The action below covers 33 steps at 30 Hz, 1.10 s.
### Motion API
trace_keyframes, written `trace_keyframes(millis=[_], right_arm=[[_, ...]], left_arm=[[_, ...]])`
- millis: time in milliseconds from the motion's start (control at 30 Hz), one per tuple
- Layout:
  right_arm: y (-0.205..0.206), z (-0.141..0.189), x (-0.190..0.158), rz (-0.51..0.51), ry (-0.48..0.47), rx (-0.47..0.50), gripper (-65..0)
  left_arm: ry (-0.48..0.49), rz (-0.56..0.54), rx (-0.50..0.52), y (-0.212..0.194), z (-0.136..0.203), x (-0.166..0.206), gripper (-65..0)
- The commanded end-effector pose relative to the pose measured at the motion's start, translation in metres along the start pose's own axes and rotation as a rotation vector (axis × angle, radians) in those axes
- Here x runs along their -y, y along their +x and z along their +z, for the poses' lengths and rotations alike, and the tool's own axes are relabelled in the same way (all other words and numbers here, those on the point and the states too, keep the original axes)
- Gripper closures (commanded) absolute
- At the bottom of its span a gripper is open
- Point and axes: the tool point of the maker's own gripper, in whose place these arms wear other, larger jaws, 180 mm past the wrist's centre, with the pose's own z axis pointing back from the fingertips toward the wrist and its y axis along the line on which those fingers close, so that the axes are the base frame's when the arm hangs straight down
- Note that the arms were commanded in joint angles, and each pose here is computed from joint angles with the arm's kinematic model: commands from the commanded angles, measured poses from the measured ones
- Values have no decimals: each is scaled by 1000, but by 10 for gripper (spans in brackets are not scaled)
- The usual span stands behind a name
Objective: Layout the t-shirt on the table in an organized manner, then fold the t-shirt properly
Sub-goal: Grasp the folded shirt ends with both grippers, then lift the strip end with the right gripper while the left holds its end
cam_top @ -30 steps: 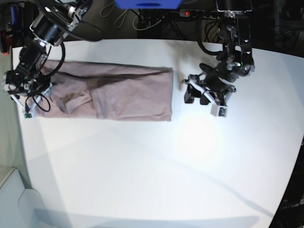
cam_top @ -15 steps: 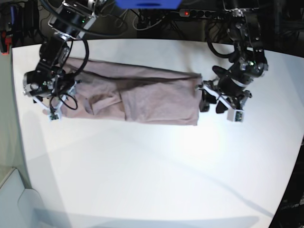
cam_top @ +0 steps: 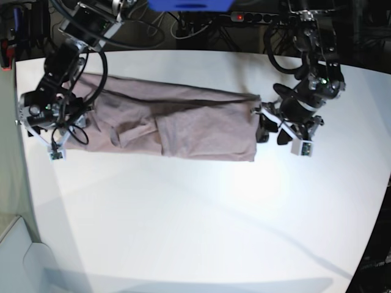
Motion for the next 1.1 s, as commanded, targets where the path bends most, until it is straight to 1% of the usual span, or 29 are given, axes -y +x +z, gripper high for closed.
trace_keyframes(millis=[0, 333, 467, 633, 733, 900, 1000, 1067], right_arm=[[9, 1, 2, 5, -1, 30, -436], [-7, -21, 0, 22, 41, -45, -437], [-8, -22, -1, 23, 46, -49, -437], [-11, -23, -3, 23, 52, -52, -435], [-6, -22, -11, 1, 96, -21, -433], [-16, -23, -13, -110, 169, 16, -433], [-17, -23, -18, -127, 201, 32, -433], [-17, -23, -18, -127, 202, 33, -433]], left_arm=[[-5, -7, 53, 16, 2, 1, -324], [-2, -13, 47, 12, 6, 1, -324], [-2, -10, 35, 6, 8, 1, -324], [-3, -25, 60, 15, 13, 4, -324], [-3, -31, 66, 17, 15, 6, -324], [-2, -32, 57, 11, 20, 7, -324], [-1, -33, 50, 8, 22, 7, -324], [-1, -33, 50, 8, 22, 7, -324]])
